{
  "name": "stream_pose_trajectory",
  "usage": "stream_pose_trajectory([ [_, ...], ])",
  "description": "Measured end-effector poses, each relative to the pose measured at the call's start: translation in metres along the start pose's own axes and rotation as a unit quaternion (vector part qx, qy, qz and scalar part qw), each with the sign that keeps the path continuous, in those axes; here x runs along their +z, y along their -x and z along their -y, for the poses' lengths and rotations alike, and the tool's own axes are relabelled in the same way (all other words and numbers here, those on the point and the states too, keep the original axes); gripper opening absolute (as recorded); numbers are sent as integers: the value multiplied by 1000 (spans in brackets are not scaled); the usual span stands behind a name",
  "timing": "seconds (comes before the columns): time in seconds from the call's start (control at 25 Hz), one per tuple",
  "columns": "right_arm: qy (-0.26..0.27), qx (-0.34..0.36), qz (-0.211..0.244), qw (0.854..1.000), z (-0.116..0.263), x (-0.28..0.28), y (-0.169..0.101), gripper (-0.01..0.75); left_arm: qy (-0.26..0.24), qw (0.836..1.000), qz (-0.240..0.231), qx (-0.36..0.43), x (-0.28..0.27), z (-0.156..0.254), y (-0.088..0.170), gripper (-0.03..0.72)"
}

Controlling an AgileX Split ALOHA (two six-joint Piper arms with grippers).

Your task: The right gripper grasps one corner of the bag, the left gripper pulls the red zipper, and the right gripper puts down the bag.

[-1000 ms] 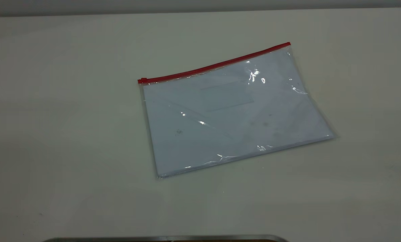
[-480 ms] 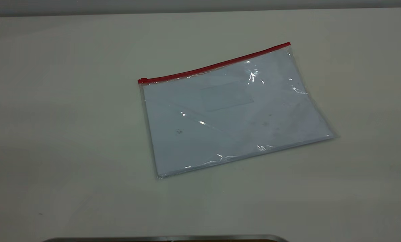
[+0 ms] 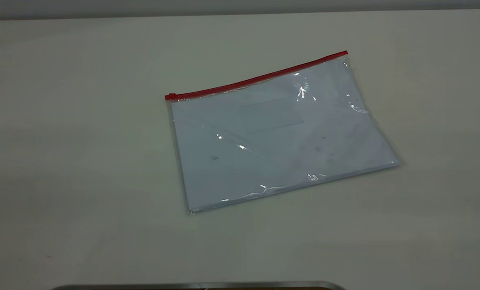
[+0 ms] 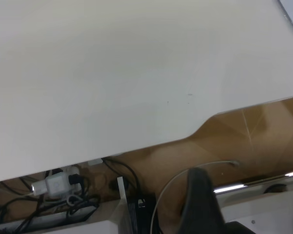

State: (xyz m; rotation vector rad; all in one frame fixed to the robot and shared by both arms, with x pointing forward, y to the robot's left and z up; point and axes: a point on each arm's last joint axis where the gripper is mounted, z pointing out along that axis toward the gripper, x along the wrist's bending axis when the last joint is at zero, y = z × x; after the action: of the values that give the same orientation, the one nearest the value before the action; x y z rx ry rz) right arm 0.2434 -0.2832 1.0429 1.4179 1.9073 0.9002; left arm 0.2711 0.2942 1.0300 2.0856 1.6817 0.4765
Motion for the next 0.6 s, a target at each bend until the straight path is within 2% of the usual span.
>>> stream_pose_trajectory([
  [0.28,0,0,0,1000,0,0,0,529,17,1000,-4,-3,-3,3,0,588],
  [0.6,0,0,0,1000,0,0,0,529,140,987,-51,-61,-23,31,3,588],
])
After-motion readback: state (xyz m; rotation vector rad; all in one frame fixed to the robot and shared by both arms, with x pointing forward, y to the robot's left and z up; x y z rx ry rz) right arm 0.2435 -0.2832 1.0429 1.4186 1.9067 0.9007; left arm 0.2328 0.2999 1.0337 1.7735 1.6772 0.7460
